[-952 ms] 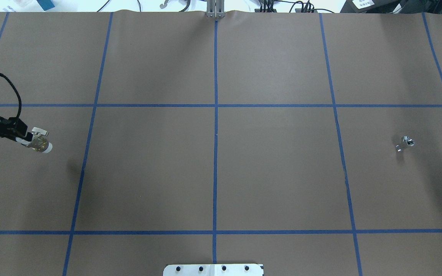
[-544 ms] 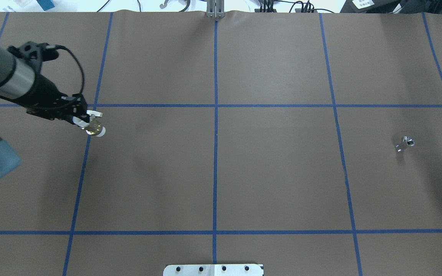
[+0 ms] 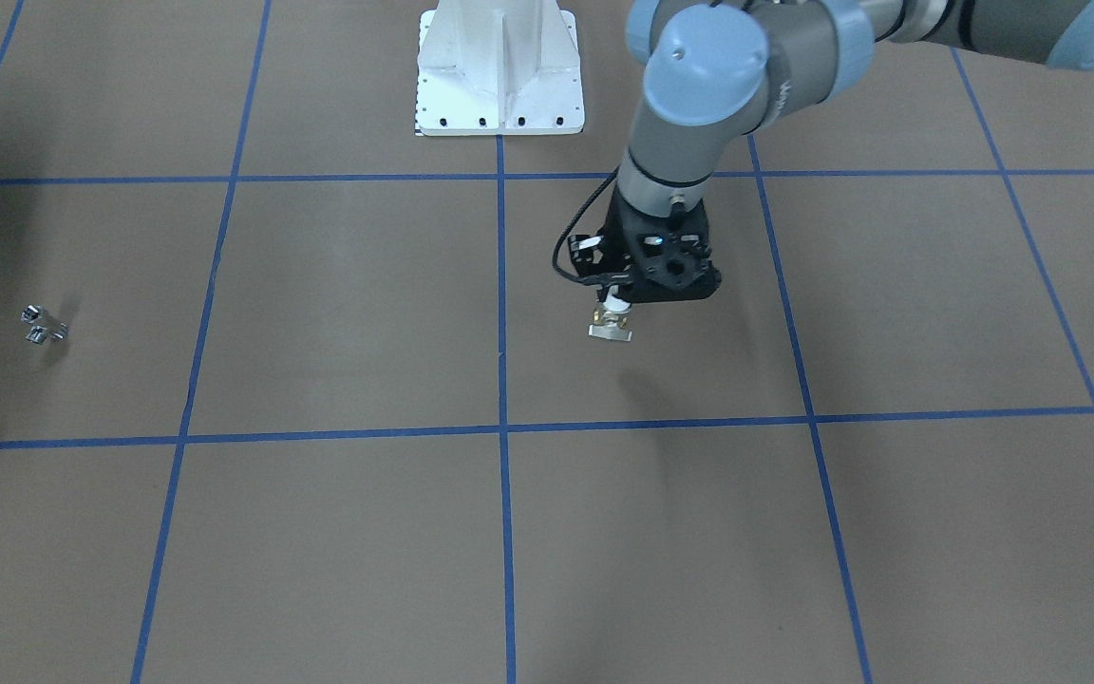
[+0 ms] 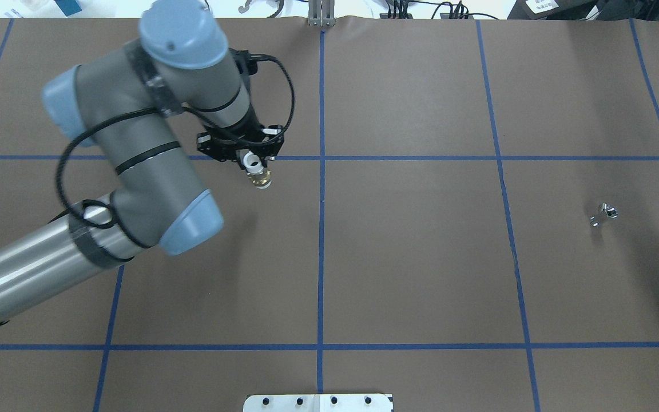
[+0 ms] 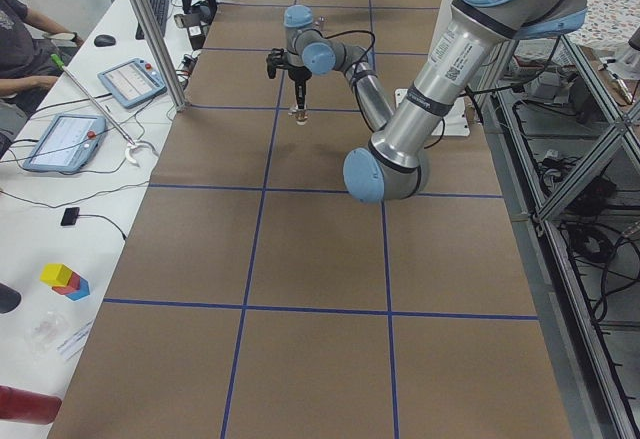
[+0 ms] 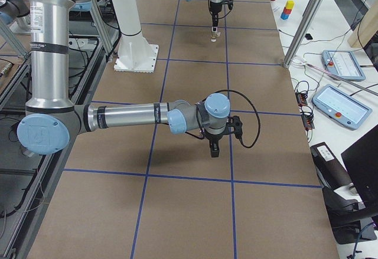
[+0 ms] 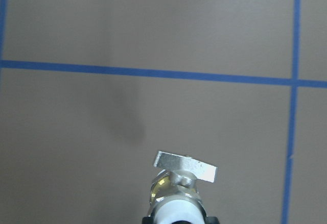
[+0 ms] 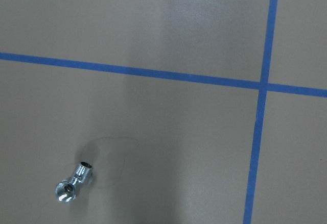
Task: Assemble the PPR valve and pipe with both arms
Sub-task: 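Lift the valve with the left gripper and carry it to table center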
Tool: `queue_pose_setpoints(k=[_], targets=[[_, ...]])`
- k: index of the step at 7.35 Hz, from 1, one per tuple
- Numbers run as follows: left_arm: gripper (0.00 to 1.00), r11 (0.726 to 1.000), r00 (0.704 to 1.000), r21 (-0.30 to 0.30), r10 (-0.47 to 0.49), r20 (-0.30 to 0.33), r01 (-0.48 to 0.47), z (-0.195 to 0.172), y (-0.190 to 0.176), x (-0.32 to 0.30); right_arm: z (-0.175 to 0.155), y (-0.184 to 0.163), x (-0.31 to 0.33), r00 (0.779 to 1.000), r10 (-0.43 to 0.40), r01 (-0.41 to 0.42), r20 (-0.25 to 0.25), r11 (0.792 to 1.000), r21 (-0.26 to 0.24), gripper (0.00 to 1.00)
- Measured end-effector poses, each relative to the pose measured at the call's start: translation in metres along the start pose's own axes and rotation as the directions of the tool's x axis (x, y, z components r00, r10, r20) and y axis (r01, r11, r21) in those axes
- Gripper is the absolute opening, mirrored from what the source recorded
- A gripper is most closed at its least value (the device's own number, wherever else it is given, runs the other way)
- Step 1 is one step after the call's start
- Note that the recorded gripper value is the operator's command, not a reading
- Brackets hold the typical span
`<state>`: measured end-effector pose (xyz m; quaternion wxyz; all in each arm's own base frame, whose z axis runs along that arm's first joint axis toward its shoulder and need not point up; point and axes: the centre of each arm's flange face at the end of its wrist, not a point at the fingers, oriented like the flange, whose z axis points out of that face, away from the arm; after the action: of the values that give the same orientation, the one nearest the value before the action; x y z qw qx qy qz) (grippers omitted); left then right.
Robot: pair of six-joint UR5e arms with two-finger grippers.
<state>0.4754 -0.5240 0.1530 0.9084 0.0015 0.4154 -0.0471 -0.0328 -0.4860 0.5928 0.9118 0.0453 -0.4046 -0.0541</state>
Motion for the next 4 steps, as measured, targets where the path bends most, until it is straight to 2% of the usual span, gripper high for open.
queue_pose_setpoints(k=[2,4], targets=[[0.0,1.0,1.0,-0.002,-0.009,0.005,0.009,0.025,-0.032,0.046,0.013,-0.018,-0.007,0.999,-0.04,0.04,0.006,0.999,0.01,1.0],[0.0,1.0,1.0,-0.01,-0.02,0.021,0.02,0.037,-0.049,0.077,0.02,-0.042,-0.014,0.998,-0.055,0.054,0.018,0.997,0.051,1.0]])
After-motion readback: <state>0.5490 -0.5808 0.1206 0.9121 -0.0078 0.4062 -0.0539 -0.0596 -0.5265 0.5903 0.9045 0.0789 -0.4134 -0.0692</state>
